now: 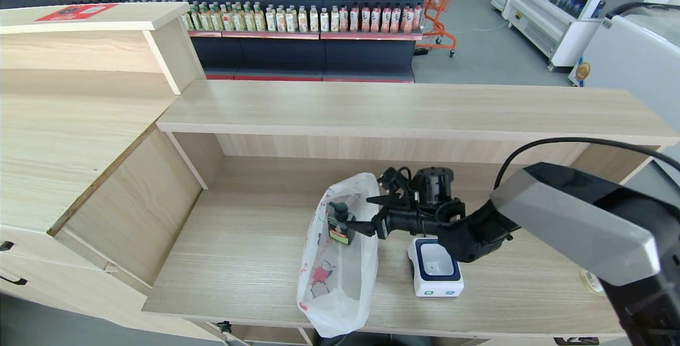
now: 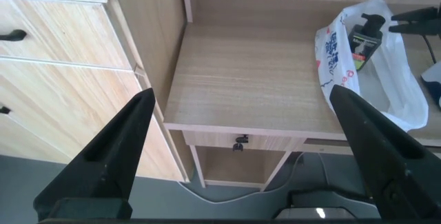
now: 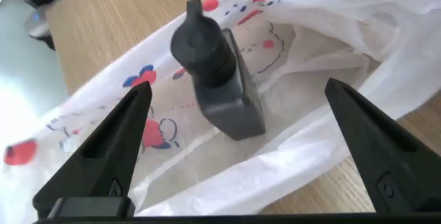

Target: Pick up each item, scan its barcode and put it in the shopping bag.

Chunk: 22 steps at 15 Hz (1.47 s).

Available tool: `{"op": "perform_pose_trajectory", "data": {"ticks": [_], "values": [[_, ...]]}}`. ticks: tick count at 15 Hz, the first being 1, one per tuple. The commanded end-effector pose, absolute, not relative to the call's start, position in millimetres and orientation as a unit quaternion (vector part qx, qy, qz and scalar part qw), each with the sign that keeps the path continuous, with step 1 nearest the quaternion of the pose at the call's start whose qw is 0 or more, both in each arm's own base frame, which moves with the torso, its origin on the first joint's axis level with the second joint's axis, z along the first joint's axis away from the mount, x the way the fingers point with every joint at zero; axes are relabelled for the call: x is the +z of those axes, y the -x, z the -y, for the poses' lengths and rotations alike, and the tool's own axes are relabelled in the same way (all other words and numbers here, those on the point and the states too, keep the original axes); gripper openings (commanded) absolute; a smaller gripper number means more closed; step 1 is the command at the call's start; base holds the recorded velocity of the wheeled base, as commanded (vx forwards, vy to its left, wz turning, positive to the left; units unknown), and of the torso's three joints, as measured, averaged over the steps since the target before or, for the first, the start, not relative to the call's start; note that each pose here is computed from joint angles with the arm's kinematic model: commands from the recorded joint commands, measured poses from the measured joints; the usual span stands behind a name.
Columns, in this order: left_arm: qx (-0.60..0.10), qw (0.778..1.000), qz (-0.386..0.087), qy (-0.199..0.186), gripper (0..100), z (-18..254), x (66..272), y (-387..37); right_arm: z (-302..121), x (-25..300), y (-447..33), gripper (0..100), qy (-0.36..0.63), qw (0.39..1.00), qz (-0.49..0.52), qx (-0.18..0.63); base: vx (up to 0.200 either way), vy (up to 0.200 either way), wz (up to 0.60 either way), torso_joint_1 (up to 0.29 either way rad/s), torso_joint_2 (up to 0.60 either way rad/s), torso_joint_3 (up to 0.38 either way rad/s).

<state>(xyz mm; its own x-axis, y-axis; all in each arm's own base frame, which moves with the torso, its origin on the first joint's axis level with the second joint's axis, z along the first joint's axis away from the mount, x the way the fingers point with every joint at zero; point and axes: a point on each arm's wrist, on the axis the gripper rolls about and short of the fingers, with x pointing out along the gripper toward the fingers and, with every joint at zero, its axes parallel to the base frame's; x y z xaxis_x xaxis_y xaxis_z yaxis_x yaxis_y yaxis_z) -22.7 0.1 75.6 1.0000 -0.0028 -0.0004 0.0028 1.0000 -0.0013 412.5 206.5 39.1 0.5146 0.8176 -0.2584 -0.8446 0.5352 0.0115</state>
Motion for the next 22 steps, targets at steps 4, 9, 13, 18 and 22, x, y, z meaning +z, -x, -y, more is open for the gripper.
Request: {"op": "perform_pose_trajectory", "data": {"ticks": [4,9,13,18,22], "values": [[-0.002,1.0,0.0,0.001,100,-0.1,75.7,22.7,-136.9,118.2,-395.5,100,-0.003,0.897,-0.16,0.412,0.0,0.0,0.0,0.0,0.0,0.0],[-0.002,1.0,0.0,0.001,100,-0.1,75.7,22.7,-46.7,162.4,-327.4,100,-0.01,0.936,-0.162,0.312,0.0,0.0,0.0,0.0,0.0,0.0],[-0.002,1.0,0.0,0.001,100,-0.1,75.7,22.7,12.9,149.2,-233.2,100,0.087,0.952,-0.224,0.191,0.0,0.0,0.0,0.0,0.0,0.0],[-0.001,1.0,0.0,0.001,100,0.0,75.7,22.7,8.1,134.9,-137.2,100,0.041,0.97,-0.182,0.157,0.0,0.0,0.0,0.0,0.0,0.0],[-0.002,1.0,0.0,0.001,100,-0.1,75.7,22.7,1.6,114.7,-78.9,100,0.049,0.977,-0.151,0.145,0.0,0.0,0.0,0.0,0.0,0.0]]}}
